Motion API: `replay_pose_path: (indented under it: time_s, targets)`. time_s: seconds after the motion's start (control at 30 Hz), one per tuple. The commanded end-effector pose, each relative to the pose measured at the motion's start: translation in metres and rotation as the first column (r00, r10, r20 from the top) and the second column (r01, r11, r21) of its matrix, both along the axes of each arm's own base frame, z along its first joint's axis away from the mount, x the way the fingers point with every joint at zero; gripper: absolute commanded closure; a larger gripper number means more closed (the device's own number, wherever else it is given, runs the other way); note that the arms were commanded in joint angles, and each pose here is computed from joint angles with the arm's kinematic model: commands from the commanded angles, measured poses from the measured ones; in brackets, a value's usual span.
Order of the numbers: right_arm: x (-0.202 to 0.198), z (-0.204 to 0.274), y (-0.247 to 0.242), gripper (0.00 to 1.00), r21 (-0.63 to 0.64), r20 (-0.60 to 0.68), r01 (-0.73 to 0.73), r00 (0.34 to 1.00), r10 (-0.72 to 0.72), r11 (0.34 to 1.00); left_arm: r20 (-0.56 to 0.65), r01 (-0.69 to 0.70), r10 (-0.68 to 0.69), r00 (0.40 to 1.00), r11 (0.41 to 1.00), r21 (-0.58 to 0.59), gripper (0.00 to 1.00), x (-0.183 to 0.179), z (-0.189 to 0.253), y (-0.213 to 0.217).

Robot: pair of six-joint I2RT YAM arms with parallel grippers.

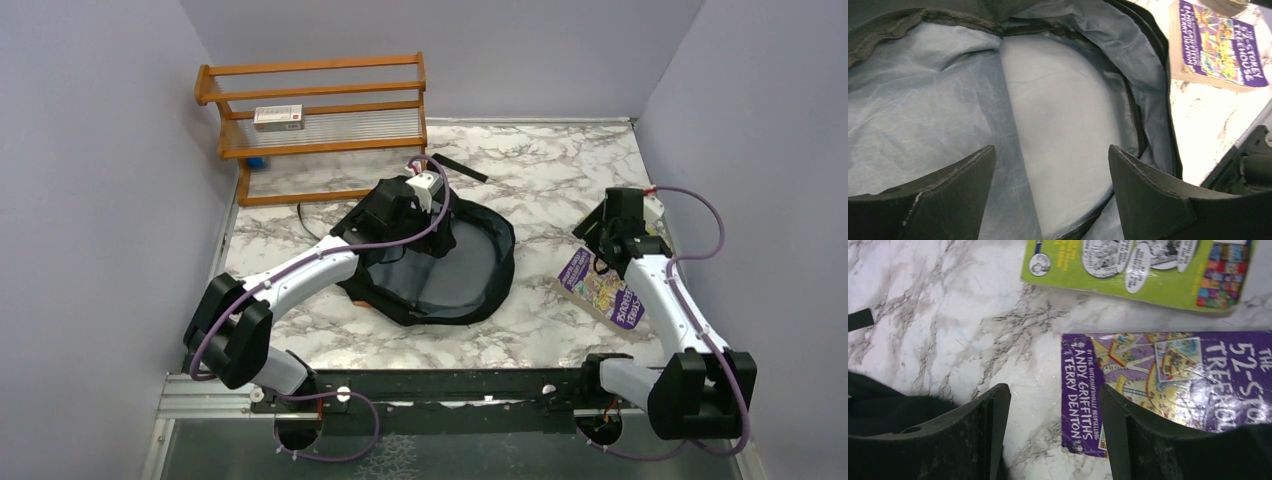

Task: Pack the student bag
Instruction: Pick up the book from the center of the board.

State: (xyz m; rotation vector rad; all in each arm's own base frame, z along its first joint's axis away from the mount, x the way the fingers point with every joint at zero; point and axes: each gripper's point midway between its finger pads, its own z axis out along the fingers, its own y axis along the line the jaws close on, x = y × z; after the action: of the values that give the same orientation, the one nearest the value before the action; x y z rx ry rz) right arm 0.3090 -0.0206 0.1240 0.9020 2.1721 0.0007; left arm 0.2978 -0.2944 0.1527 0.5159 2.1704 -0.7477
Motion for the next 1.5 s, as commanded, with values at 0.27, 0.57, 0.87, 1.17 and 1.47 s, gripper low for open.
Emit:
replay_pose_path:
  time_s: [0.27,0.57,0.87,1.17,1.47]
  targets:
    - [-0.056,-0.02,-0.091,0.27,-0.035,-0.053,0.427,0.902,-0.428,0.904,-0.05,-0.104,0.1,0.994,0.991,-0.085,0.04,0.008,0.033,-0.005]
    - [-0.105,-0.046,-0.123,0.23,-0.106,-0.12,0.662,0.732,-0.67,0.742,-0.091,-0.071,0.065,0.994,0.995,-0.07,0.02,-0.013,0.023,-0.021]
    - [-0.115,-0.089,-0.096,0.24,0.029,-0.212,0.671,0.728,-0.652,0.741,-0.101,-0.064,0.057,0.993,0.996,-0.066,0.02,-0.014,0.021,-0.023]
    - [-0.132,-0.126,-0.08,0.24,0.043,-0.342,0.697,0.683,-0.645,0.716,-0.113,-0.053,0.046,0.993,0.997,-0.055,0.02,-0.014,0.018,-0.026]
    - [-0.13,-0.069,-0.123,0.24,-0.127,-0.184,0.727,0.651,-0.737,0.674,-0.119,-0.046,0.041,0.992,0.998,-0.044,0.02,-0.01,0.015,-0.03]
